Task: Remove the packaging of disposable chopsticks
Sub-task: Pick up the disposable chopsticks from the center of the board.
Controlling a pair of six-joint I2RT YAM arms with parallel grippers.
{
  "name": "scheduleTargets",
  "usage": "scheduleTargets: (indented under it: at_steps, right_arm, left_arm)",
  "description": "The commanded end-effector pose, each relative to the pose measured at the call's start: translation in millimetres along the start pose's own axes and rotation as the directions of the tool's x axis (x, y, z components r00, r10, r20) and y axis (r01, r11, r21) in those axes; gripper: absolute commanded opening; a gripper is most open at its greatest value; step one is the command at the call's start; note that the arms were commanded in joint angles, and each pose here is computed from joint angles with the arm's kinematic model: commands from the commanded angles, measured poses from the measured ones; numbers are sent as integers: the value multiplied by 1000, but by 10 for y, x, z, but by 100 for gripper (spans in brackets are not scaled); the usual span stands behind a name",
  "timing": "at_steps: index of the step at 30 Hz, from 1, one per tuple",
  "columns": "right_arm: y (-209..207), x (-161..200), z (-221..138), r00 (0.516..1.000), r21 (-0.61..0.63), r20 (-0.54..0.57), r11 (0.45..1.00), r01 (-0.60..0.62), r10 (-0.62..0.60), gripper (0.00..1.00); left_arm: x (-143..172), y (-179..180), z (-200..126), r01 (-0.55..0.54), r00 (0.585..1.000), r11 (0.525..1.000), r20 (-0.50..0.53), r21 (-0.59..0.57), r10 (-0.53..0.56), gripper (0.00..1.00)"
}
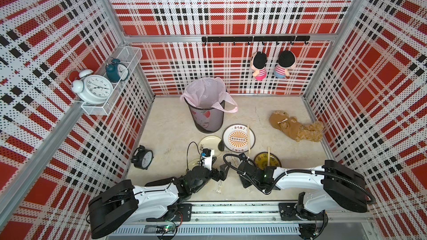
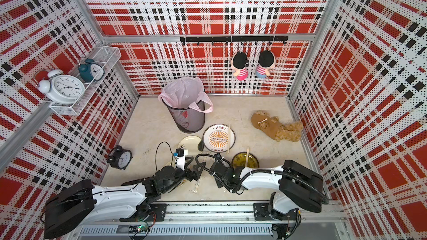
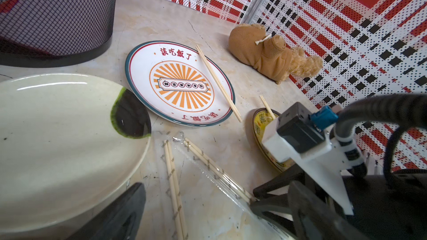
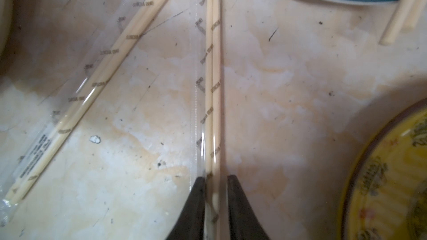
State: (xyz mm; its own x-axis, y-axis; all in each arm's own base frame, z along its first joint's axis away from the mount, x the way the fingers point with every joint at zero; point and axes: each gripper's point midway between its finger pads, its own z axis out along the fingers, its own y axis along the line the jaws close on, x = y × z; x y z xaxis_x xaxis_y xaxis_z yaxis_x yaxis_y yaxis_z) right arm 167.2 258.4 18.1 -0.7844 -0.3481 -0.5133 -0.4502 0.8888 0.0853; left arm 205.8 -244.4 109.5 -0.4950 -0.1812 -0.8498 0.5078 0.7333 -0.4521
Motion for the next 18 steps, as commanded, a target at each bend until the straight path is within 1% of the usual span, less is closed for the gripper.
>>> scheduleTargets:
  at_steps: [1,5,9,10,13,18]
  right_arm:
    - [-63,189,-16,998,-1,-50,1000,29,-29,22]
    - [-47,129,-57,999,-13,-30,999,36,-36,29]
    - [-30,136,-55,998,-23,-45,999,43,-44,38]
    - [-38,144,-54,998,-17,-52,999,44,-44,39]
    - [-129,205,-43,996,31,-80,999,41,-39,38]
    - [-316,368,-8,989,149,-144,988,46,-24,28]
  left_arm:
    - [-66,-24,17,0,1000,1000,26,4,0,99]
    - [-72,-36,16,0,1000,1000,28,9,0,99]
    - [-67,-27,19,0,1000,1000,27,5,0,99]
    - [-61,-22,18,0,1000,1000,26,4,0,99]
    - [-57,-18,18,-1,1000,1000,25,2,1,99]
    - [-67,-17,24,-2,1000,1000,27,-1,2,99]
